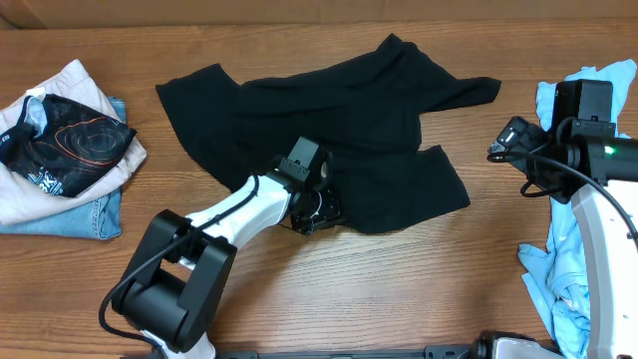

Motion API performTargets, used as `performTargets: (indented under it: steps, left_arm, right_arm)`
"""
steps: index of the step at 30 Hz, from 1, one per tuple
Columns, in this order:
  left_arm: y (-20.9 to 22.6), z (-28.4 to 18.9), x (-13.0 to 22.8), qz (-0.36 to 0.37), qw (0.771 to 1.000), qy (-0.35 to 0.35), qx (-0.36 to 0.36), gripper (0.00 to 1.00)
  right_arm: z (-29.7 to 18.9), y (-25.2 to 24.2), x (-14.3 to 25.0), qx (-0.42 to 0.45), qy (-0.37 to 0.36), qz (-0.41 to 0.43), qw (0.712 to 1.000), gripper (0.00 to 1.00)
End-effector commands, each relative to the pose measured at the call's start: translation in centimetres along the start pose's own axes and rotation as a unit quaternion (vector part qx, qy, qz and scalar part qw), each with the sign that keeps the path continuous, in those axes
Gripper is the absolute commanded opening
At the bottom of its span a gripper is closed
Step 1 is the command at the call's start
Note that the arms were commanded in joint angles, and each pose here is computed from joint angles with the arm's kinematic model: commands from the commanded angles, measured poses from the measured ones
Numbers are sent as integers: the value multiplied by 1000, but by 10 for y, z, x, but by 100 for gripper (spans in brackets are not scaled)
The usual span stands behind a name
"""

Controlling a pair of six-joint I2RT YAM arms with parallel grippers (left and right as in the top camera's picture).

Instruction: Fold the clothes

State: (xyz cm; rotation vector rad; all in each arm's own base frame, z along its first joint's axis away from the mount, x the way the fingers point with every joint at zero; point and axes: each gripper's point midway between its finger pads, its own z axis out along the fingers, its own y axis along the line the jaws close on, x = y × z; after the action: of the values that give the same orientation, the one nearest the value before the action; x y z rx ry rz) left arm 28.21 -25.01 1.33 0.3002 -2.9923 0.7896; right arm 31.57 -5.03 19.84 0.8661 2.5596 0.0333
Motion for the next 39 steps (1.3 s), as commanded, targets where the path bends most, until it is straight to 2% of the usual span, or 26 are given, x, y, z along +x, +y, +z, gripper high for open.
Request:
performTargets:
  steps: [1,7,13,16,17,18,19,20,26,31,34,37,39]
  left_arm:
    - [11,-6,-10,-1,1000,-11,-9,4]
    - [45,-59,-32,-22,998,-48,-31,4]
    - [108,-144,-74,-57,977,-178,-98,4]
    - [131,-180,-88,-86,965,-227,-101,6]
    - [135,-187,-89,-94,964,-233,-91,32]
    - [137,-192,-89,-98,964,-233,-80,64]
    - [138,-194,-87,-105,966,-228,-67,93]
    - [137,-193,-84,-110,968,-217,-54,100]
    - [115,-175,-53,-105,984,-143,-18,100]
    - [91,-152,-20,-62,994,-84,-37,100]
    - [92,-140,-5,-40,993,-70,-87,100]
    - [93,-128,3,-49,992,-65,-100,100]
    - [89,-115,9,-69,993,-50,-76,100]
  right_arm:
    - [-8,3,-7,-9,-16,-1,1000,97]
    - [-8,2,-8,-5,-18,-14,1000,97]
    - [-8,2,-9,-6,-18,-14,1000,97]
    - [-8,2,-9,-6,-18,-15,1000,98]
    - [-8,2,-9,-6,-18,-14,1000,99]
    - [-8,2,-9,-6,-18,-15,1000,99]
    - [-8,2,-9,-6,-18,-15,1000,99]
    - [-8,2,-9,-6,-18,-15,1000,99]
    - [-8,2,-7,-4,-15,-15,1000,100]
    - [-8,1,-6,-3,-12,-15,1000,100]
    - [-7,0,-5,-2,-11,-15,1000,100]
    - [-8,0,-5,-2,-11,-24,1000,100]
    - [-7,0,-5,-2,-11,-24,1000,100]
